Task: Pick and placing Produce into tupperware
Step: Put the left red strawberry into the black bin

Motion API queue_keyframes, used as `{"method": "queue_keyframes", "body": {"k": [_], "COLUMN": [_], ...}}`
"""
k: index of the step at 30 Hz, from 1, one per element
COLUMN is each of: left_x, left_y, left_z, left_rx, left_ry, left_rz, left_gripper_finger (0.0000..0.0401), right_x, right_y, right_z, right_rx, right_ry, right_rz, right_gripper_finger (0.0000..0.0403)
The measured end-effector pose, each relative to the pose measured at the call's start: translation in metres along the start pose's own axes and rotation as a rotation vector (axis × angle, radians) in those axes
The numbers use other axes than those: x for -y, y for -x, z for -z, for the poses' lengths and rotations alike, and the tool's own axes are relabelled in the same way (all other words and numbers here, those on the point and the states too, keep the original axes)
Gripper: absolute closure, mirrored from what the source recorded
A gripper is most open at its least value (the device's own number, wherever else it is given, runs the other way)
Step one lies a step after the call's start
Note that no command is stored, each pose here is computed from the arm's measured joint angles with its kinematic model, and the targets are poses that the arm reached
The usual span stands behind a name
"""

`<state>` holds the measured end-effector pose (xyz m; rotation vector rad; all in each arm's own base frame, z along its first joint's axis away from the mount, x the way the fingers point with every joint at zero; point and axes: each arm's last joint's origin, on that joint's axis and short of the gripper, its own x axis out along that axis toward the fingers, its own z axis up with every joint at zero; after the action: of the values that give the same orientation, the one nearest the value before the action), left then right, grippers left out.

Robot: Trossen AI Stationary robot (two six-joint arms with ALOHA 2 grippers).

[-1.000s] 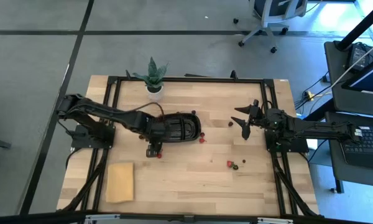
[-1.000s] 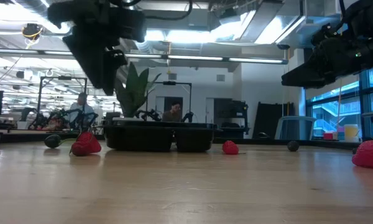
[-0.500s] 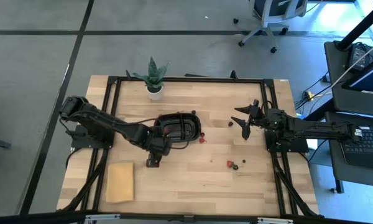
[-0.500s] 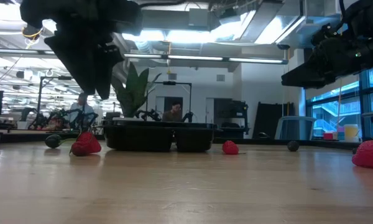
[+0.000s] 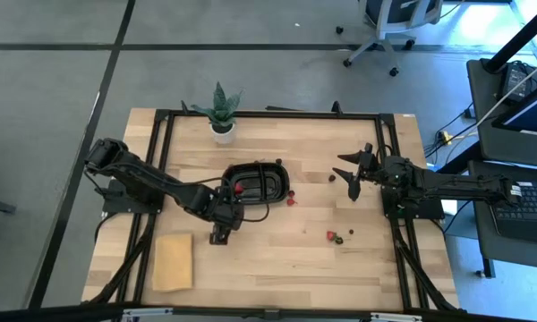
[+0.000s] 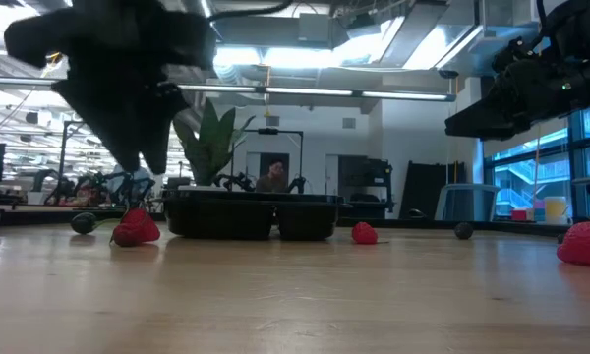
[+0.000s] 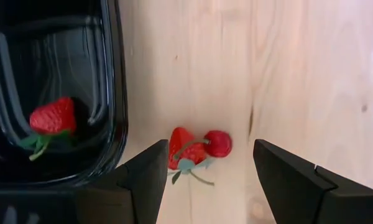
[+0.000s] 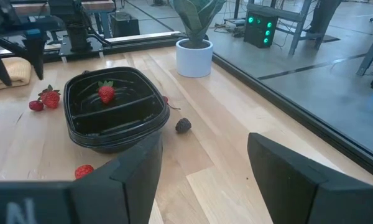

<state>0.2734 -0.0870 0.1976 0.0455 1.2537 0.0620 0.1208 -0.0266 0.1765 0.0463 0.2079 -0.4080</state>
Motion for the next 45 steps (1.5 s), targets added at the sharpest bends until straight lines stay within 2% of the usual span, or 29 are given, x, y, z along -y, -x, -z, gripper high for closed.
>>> {"method": "queue_keyframes", "body": {"k": [4, 13, 22, 29, 33, 38, 45], "left_x": [-0.001, 0.001, -0.001, 0.007, 0.012, 0.014, 0.012], "left_y": [-0.008, -0.016, -0.015, -0.02, -0.033, -0.045, -0.047], "left_z": [0.008, 0.012, 0.011, 0.013, 0.014, 0.016, 0.016], "left_rx": [-0.029, 0.009, 0.019, 0.009, -0.026, -0.072, -0.086], "left_ry": [-0.016, -0.147, -0.26, -0.419, -0.504, -0.516, -0.514], "left_rz": [-0.009, 0.001, -0.068, -0.091, -0.095, -0.101, -0.122], "left_gripper_finger": [0.0174, 0.0174, 0.0174, 0.0174, 0.0174, 0.0174, 0.0174], "right_x": [0.0, 0.0, 0.0, 0.0, 0.0, 0.0, 0.0], "right_y": [0.0, 0.0, 0.0, 0.0, 0.0, 0.0, 0.0], "right_z": [0.0, 0.0, 0.0, 0.0, 0.0, 0.0, 0.0], "right_rx": [0.0, 0.0, 0.0, 0.0, 0.001, 0.001, 0.001], "right_ry": [-0.011, -0.024, -0.045, -0.045, -0.045, -0.046, -0.047], "right_rz": [0.0, 0.0, 0.0, 0.0, 0.0, 0.0, 0.0], "right_gripper_finger": [0.0165, 0.0165, 0.0165, 0.0165, 0.0165, 0.0165, 0.0165]}}
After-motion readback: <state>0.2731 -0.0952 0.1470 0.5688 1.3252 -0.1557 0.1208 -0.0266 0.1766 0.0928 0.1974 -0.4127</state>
